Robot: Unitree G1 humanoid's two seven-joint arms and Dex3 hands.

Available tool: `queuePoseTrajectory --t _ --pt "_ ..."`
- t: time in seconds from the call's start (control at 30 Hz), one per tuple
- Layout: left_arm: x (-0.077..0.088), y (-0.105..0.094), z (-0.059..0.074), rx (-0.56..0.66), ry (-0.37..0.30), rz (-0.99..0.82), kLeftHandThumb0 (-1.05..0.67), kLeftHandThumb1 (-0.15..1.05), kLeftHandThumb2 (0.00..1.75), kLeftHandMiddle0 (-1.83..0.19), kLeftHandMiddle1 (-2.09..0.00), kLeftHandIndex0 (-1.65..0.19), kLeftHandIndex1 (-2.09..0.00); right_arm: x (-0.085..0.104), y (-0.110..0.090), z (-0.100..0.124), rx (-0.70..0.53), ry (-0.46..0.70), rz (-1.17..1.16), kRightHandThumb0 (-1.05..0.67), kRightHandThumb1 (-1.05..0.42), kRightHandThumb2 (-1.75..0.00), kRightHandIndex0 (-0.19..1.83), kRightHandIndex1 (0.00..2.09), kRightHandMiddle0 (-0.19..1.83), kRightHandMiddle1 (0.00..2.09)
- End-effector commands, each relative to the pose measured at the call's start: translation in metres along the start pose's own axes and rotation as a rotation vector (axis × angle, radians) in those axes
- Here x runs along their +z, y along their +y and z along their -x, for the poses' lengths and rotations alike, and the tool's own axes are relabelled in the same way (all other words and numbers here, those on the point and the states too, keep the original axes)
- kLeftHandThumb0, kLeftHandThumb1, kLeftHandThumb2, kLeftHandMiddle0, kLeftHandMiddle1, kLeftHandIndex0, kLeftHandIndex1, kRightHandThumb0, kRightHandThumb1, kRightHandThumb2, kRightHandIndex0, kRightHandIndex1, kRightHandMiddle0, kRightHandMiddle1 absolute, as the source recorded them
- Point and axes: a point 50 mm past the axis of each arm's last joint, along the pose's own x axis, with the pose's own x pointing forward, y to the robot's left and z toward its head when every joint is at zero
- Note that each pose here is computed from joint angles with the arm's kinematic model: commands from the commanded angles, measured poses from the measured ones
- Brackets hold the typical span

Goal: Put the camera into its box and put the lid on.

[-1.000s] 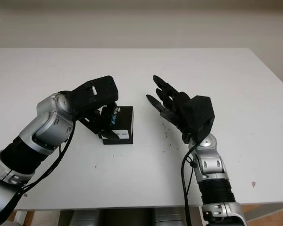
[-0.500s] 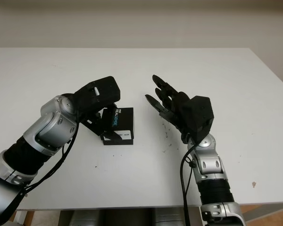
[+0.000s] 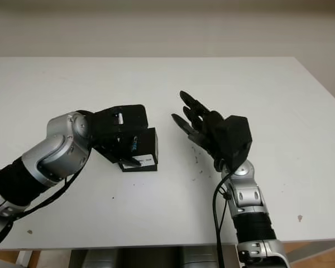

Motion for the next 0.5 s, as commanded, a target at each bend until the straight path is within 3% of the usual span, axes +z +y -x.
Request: queuePoseTrajectory --t 0.0,0.47 --pt "-0.0012 -0.0058 -0.0027 -0.024 0.012 -0.023 -0.61 1.05 0.48 0.19 0.00 0.19 -0.01 0.0026 0.0002 -0.0013 0.001 -0.017 -0.005 -0.64 -1.05 -0.18 0.16 0.06 0.22 0.07" --pt "-0.0025 -0.0053 -0.0047 0.008 -0.033 -0.070 -0.64 1.05 0.48 0.19 0.00 0.19 0.00 0.0012 0.0010 -0.0008 -0.003 -0.005 -0.009 -0.65 -1.05 -0.18 0.17 0.06 0.22 0.07"
